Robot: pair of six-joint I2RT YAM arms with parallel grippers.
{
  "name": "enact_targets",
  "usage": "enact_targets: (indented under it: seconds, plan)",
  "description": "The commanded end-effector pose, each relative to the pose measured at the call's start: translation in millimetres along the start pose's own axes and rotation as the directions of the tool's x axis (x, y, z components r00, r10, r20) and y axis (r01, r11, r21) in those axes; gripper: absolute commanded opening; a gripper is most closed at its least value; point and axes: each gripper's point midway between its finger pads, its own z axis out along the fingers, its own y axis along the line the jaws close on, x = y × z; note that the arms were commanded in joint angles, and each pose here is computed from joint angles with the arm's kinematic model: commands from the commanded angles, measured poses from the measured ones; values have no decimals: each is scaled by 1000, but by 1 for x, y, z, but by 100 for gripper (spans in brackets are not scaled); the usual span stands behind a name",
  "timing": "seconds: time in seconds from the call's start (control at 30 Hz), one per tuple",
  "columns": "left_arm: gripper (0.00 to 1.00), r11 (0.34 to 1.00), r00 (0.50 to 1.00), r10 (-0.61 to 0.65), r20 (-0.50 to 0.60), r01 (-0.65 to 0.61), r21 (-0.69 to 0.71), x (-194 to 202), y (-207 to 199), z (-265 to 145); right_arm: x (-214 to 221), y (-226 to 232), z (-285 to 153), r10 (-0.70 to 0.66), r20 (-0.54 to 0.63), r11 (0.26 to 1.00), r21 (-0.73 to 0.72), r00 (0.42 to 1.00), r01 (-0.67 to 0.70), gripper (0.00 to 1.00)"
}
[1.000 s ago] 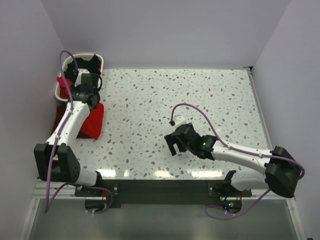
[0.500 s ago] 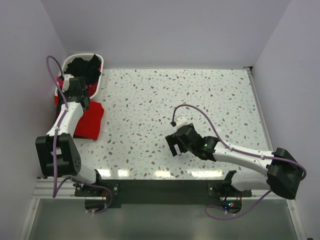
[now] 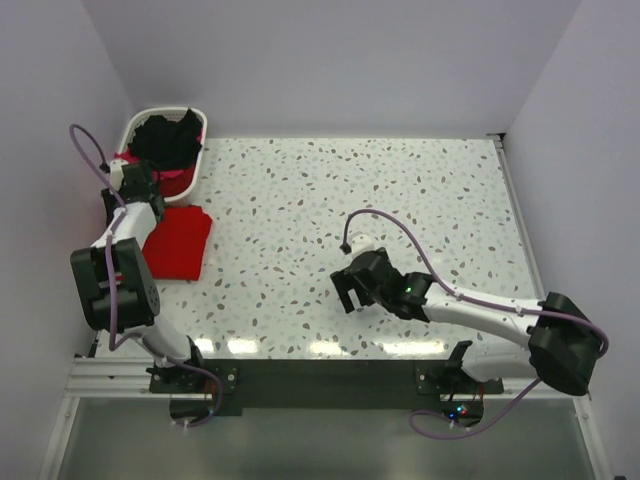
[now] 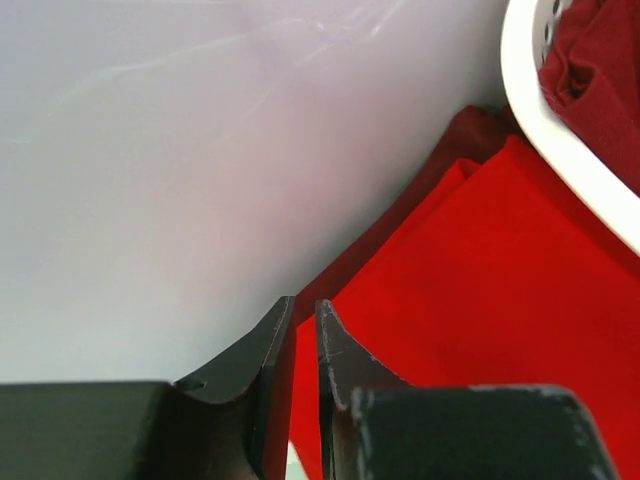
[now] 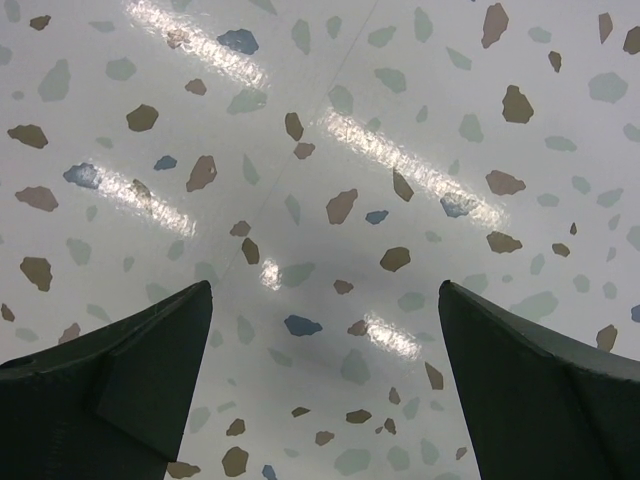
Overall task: Fold and stack the t-shirts
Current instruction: Neatly place the folded tshirt to the corner, then reset both grippers
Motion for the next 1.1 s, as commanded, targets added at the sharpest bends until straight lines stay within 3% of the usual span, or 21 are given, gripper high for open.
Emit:
enact_targets:
  seconds: [0.0, 0.13, 0.23, 0.27, 0.37, 0.53, 0.67, 0.77, 0.83, 0.87, 1.0, 1.07]
  plan:
    - [19, 995, 994, -103, 29, 103, 11, -14, -8, 8, -6, -6, 7, 17, 35, 999, 39, 999, -19, 99]
    - [27, 975, 980, -201, 1, 200, 97, -22, -11, -9, -5, -4, 10, 13, 18, 999, 36, 1000, -14, 99]
    - [40, 936, 961, -277, -6, 272, 222, -27, -13, -35, -6, -5, 11, 17, 11, 999, 40, 1000, -18, 99]
    - [50, 924, 955, -296, -1, 286, 252, -29, -13, -44, -4, -7, 10, 16, 2, 999, 49, 1000, -16, 99]
    - [70, 870, 944, -330, 19, 296, 394, -34, -21, -83, -13, -15, 6, 37, 12, 996, 78, 999, -38, 99]
    - [88, 764, 933, -351, 76, 239, 599, -45, -25, -157, -32, -44, -2, 121, 29, 979, 163, 992, -124, 99]
    - [96, 634, 930, -351, 105, 154, 758, -47, -23, -211, -55, -76, -18, 215, 58, 945, 238, 975, -223, 99]
    - [98, 599, 911, -385, 144, 128, 790, -47, 3, -241, -63, -110, -39, 272, 86, 895, 344, 958, -285, 99]
    - [100, 572, 888, -429, 166, 125, 811, -49, 29, -262, -81, -132, -66, 311, 172, 851, 387, 935, -354, 99]
    - [100, 570, 877, -449, 174, 131, 811, -49, 40, -267, -78, -139, -78, 313, 170, 837, 416, 935, -356, 99]
    - [100, 586, 811, -550, 197, 208, 783, -48, 106, -288, -99, -168, -155, 306, 365, 772, 446, 879, -454, 99]
    - [100, 598, 796, -573, 195, 244, 763, -46, 120, -290, -100, -178, -182, 285, 426, 753, 454, 858, -476, 99]
